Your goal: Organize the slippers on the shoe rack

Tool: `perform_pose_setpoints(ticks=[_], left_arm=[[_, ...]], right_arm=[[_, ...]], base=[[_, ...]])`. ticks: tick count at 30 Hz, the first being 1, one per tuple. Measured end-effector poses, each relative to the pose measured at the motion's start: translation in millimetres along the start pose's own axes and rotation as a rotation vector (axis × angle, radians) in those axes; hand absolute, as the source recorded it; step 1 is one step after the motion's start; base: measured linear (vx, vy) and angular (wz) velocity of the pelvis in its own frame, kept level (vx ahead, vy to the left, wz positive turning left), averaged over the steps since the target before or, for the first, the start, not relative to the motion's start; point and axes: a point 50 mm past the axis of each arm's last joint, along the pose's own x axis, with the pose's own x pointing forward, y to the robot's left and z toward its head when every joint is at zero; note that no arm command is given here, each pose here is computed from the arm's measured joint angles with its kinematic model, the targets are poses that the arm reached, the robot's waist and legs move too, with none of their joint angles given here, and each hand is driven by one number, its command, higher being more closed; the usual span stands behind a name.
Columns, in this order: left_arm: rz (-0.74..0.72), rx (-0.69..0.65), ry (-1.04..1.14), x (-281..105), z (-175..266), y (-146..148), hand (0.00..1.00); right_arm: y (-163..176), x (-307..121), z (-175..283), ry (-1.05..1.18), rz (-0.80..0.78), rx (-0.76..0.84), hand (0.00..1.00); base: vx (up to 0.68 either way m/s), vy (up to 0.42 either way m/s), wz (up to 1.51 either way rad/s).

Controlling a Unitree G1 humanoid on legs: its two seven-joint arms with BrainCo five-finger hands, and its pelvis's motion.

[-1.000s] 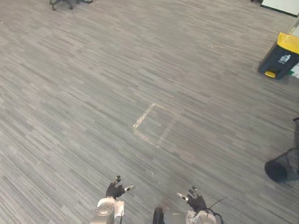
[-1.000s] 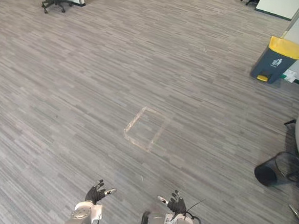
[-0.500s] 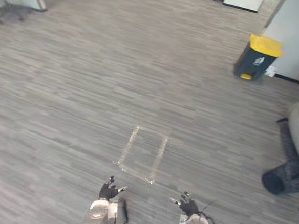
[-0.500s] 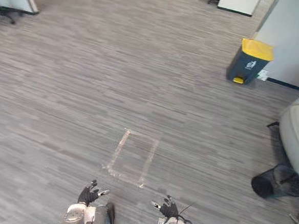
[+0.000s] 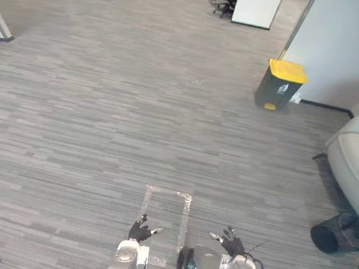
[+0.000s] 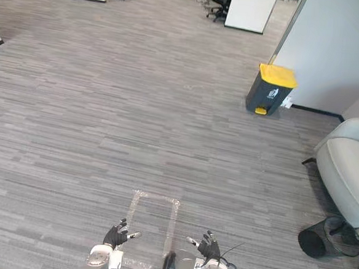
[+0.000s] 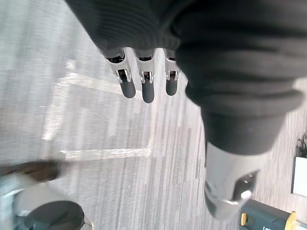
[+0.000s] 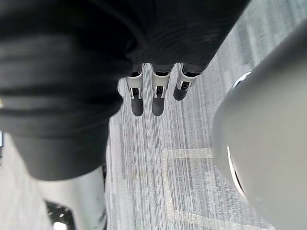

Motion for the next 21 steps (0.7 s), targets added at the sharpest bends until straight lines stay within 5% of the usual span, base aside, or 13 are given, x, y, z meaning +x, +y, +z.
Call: perform_pose_setpoints(ticks=[9,21], left_arm=[[0.006,-0.006,-0.002,-5,-5,4,0.0],[0.008,0.011,0.031,-4,-12,6,0.0]], right_arm=[[16,-1,-3,0.018,0.06,-0.043,0.0],[12,-9,-21,0.073,0.021,-0.011,0.0]], base=[[0.52,-0.037,-0.98],[0.29,0.3,-1.22]])
